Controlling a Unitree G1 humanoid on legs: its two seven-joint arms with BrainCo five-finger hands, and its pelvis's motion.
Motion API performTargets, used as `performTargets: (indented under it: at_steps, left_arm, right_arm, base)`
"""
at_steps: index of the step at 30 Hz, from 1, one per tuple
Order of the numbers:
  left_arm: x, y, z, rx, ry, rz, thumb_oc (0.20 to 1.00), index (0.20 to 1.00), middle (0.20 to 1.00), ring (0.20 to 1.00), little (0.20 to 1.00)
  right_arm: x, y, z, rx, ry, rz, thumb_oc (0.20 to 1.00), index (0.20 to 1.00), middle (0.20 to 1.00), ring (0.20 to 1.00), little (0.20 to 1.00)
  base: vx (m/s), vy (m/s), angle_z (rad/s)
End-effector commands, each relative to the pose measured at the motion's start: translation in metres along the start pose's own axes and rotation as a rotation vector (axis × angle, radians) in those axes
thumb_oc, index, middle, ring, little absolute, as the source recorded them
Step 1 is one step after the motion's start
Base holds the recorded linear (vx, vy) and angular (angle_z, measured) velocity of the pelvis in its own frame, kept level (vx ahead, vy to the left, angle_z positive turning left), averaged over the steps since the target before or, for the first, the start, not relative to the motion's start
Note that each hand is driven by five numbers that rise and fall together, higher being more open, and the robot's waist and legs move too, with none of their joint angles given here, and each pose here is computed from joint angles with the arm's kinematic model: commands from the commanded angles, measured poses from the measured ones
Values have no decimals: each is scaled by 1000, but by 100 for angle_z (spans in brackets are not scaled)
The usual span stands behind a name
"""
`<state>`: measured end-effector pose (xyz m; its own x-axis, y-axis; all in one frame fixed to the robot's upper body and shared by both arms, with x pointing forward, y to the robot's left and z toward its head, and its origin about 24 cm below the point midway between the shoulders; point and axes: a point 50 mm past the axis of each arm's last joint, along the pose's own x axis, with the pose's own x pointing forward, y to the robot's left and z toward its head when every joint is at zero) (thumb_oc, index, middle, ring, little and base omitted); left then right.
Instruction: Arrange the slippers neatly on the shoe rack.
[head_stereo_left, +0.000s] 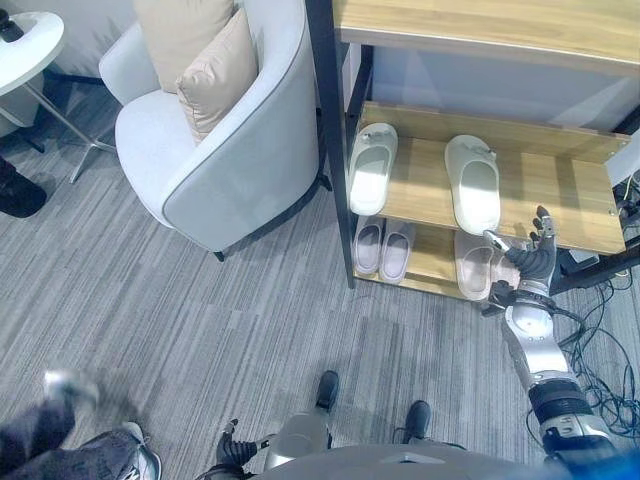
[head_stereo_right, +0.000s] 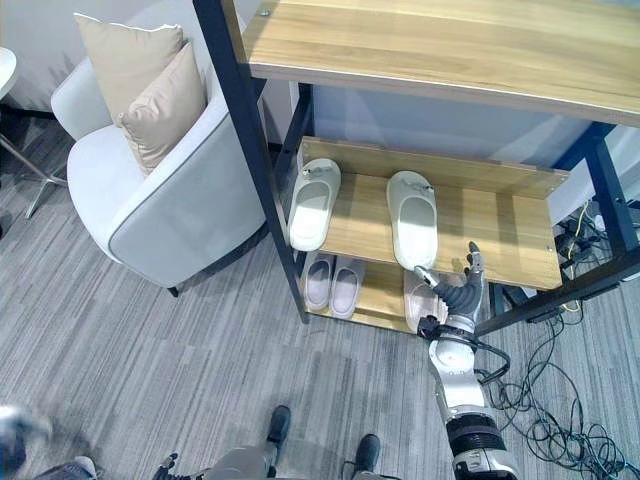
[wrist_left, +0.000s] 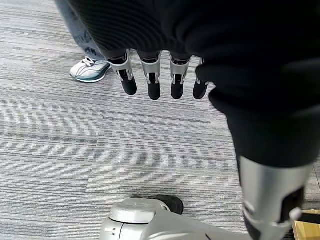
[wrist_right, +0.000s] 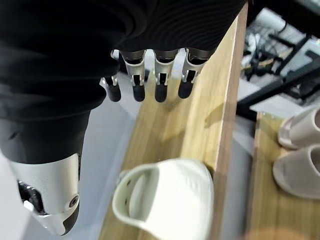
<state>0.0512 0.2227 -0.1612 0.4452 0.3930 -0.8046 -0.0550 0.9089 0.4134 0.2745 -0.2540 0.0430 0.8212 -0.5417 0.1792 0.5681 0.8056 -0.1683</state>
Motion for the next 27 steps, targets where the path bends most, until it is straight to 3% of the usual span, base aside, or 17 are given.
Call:
performTargets:
  at_steps: [1,5,27]
  left_arm:
    - [0,-9,0,40,4,-22,1000,1000,1000,1000,1000]
    - [0,-6,0,61,1,-19,1000,1000,1000,1000,1000]
    - [4,-4,18,12,-76,17,1000,1000,1000,1000,1000]
  right_arm:
    - [22,-21,24,-46,-131,-95,1000,1000,1000,1000,1000]
    - [48,-24,43,-62,-163,-156,1000,1000,1000,1000,1000]
    - [105,-33,115,-166,-320,-264,1000,1000,1000,1000,1000]
  base:
    - [0,0,0]
    - [3,1,4]
    - [5,3,0]
